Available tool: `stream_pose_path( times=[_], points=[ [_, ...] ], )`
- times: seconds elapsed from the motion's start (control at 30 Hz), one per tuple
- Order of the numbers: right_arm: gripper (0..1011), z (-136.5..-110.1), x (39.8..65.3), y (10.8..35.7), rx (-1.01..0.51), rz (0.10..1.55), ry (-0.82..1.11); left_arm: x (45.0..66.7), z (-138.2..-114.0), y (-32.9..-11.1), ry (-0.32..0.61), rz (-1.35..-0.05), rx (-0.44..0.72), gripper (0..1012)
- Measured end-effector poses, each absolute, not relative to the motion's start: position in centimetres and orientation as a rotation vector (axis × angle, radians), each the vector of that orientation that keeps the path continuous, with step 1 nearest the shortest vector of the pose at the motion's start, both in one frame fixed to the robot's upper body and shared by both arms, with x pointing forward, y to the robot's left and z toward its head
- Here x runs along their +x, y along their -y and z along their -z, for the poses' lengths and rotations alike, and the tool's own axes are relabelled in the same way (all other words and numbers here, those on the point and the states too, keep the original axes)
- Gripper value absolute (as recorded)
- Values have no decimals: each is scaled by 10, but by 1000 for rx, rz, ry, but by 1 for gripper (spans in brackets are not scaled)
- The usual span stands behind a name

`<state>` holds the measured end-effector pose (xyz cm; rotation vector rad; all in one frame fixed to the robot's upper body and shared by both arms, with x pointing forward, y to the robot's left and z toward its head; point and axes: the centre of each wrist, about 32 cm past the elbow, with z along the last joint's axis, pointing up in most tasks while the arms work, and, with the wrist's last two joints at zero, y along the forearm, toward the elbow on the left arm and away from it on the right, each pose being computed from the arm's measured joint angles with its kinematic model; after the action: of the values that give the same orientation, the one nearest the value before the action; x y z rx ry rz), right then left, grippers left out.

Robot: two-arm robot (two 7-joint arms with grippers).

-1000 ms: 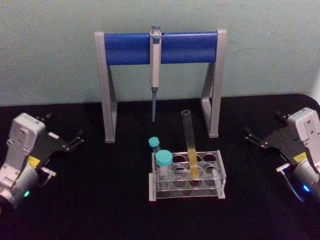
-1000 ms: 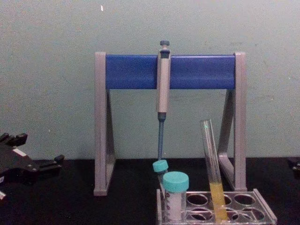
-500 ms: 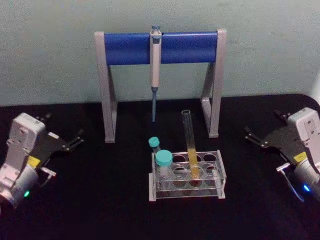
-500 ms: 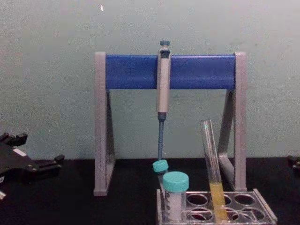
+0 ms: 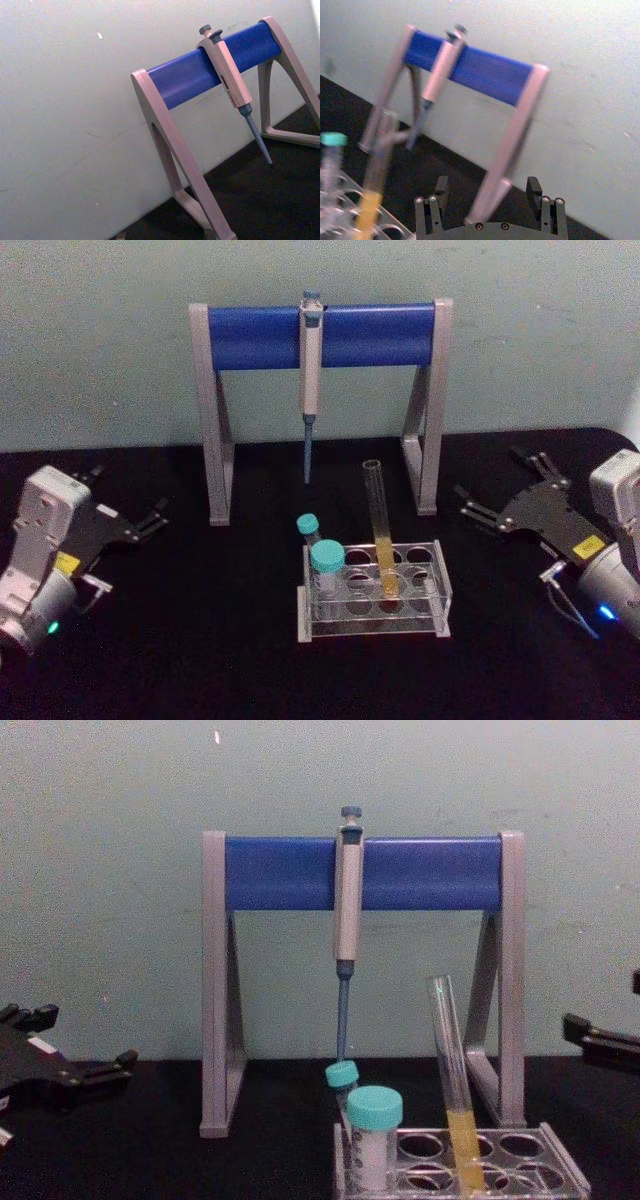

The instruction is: Pick up the test tube from the test tube rack, shake it, then place it back into the test tube rack.

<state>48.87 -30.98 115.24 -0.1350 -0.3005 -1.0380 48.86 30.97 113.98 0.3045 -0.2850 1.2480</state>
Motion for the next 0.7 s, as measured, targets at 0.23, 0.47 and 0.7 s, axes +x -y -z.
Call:
stream_pose_path(
  times=[0.23, 0.47, 0.7],
  points=[
    [1000, -1158, 494, 297, -72, 898, 300, 489, -1140, -310, 285, -1248, 304, 1001],
    [1000, -1159, 501, 289, -39, 808, 284, 489, -1140, -310, 285, -1248, 304, 1001],
    [1000, -1159, 513, 282, -38, 754, 247, 489, -1140, -310, 285, -1248, 304, 1001]
  ],
)
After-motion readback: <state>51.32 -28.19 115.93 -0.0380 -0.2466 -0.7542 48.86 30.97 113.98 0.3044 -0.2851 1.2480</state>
